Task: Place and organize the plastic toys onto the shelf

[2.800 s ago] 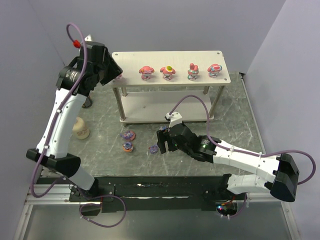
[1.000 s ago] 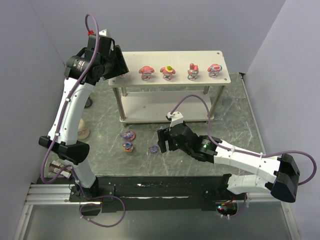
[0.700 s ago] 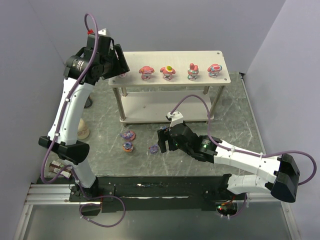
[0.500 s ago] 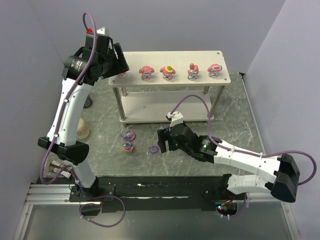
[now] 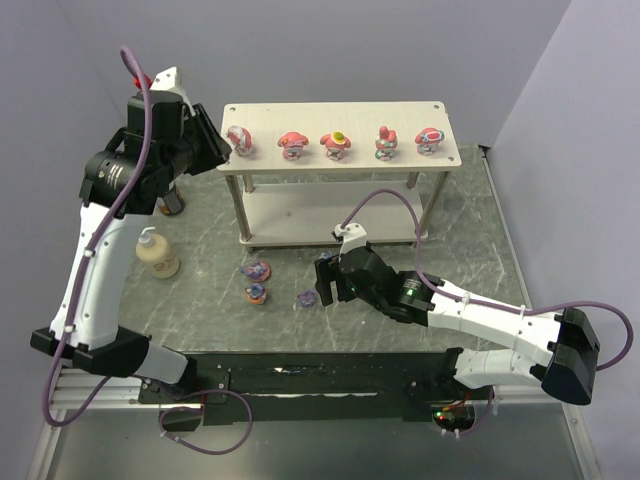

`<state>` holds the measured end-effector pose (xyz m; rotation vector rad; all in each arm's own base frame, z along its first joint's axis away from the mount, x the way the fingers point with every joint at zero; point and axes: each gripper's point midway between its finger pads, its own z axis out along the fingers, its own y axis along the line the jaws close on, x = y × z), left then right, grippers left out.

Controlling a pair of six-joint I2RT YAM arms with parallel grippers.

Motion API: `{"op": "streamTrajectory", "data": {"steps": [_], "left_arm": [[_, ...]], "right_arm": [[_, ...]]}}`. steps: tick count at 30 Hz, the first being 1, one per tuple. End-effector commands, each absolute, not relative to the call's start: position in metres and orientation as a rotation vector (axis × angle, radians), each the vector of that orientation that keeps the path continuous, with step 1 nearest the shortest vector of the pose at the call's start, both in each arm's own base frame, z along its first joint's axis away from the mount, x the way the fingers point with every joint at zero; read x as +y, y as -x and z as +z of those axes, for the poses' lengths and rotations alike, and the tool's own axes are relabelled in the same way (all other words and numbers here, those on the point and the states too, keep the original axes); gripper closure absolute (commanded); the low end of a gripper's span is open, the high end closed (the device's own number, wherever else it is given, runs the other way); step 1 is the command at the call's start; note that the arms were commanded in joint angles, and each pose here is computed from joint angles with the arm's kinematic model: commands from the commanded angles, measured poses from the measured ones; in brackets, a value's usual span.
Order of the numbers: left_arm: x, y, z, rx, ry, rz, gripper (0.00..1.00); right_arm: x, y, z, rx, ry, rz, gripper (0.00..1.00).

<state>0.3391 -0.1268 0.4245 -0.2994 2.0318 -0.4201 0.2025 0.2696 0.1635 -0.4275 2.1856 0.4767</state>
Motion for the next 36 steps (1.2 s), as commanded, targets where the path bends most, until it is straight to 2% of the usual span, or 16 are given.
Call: {"op": "streamTrajectory", "data": {"steps": [1,2,5,9,36], "left_arm": [[-0.137,-0.338,0.441,1.960,0.252,-0.510,0.68],[-0.140,-0.339,0.441,1.960,0.241,-0.527,0.77],[-0.147,-0.346,0.431,1.986,0.232,-0.535,0.87],[-0.155,-0.353,0.429,1.990,0.219,-0.563,0.92],[-0.174,-0.392,0.425,1.967,0.253,-0.608,0.96]], "right_arm": [[0.269,-0.209,0.178,2.146,0.384,0.485,0.12],[0.268,-0.209,0.178,2.147,0.385,0.484,0.12],[0.267,-0.210,0.178,2.148,0.380,0.480,0.12],[0.267,-0.210,0.177,2.149,0.379,0.475,0.12],[0.266,-0.210,0.178,2.148,0.376,0.480,0.12]]}}
